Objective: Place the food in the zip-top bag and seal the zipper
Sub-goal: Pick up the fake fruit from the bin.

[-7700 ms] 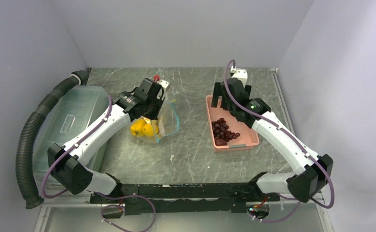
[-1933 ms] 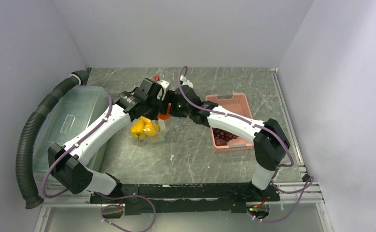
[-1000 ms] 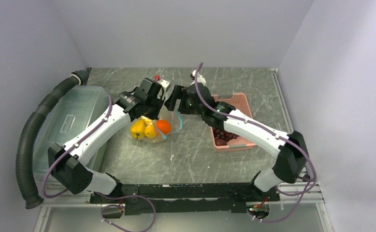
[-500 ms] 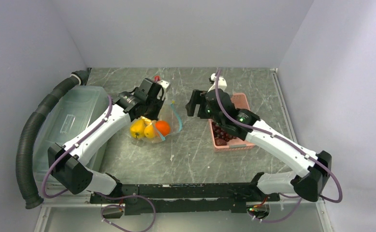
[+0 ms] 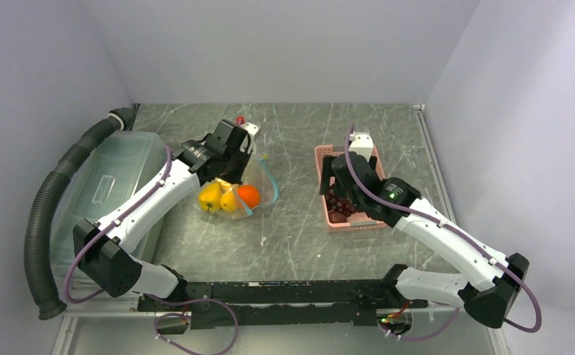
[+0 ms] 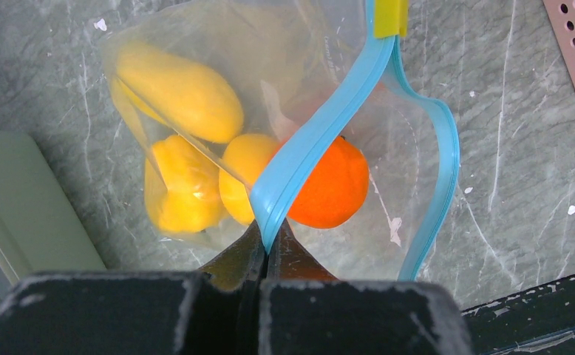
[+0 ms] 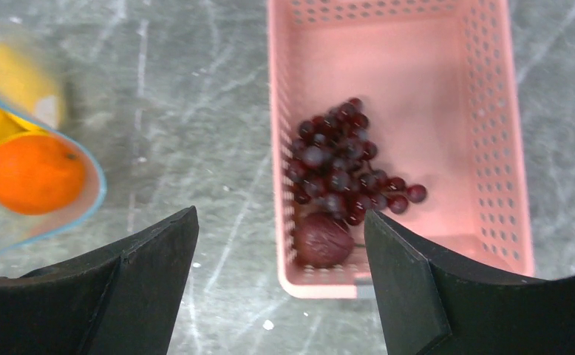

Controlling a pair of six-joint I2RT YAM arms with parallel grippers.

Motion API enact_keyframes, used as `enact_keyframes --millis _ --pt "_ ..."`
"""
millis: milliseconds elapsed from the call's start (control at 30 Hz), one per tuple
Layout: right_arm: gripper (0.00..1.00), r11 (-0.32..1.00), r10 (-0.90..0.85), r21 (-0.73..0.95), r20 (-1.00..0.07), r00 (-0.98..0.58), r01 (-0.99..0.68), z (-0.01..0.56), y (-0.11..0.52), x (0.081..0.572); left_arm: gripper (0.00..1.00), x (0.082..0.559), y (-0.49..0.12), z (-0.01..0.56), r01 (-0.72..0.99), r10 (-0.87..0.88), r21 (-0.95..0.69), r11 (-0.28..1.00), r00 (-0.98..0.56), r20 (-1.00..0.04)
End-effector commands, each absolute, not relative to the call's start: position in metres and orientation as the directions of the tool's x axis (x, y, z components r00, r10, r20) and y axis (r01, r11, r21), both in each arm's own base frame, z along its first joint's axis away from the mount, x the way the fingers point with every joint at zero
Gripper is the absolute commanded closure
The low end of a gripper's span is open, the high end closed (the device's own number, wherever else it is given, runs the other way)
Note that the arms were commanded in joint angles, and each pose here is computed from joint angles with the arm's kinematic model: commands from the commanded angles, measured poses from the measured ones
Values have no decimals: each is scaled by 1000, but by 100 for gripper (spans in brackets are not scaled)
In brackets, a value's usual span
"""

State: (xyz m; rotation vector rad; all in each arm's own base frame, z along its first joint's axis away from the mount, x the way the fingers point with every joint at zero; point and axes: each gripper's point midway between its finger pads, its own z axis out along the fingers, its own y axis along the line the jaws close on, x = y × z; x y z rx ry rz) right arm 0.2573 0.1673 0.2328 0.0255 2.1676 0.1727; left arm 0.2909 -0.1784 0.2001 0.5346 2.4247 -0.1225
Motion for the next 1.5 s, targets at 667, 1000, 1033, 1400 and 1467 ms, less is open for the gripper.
enact_keyframes --millis 667,1000,1033,1400,1467 --pt "11 996 73 9 -651 -755 88 141 109 251 100 293 -181 196 411 353 50 910 -708 -612" --pt "10 997 39 -28 -603 -797 69 110 117 263 100 293 -182 194 416 358 50 908 -710 -607" --pt "10 997 34 -33 -599 -800 67 108 118 265 100 293 -182 194 414 357 51 909 -710 -607" --pt "10 993 -12 -104 -558 -830 55 82 122 289 100 293 -182 193 414 361 56 909 -711 -604" --pt "10 992 -10 -111 -556 -831 63 76 121 296 100 293 -182 193 414 362 57 908 -710 -604"
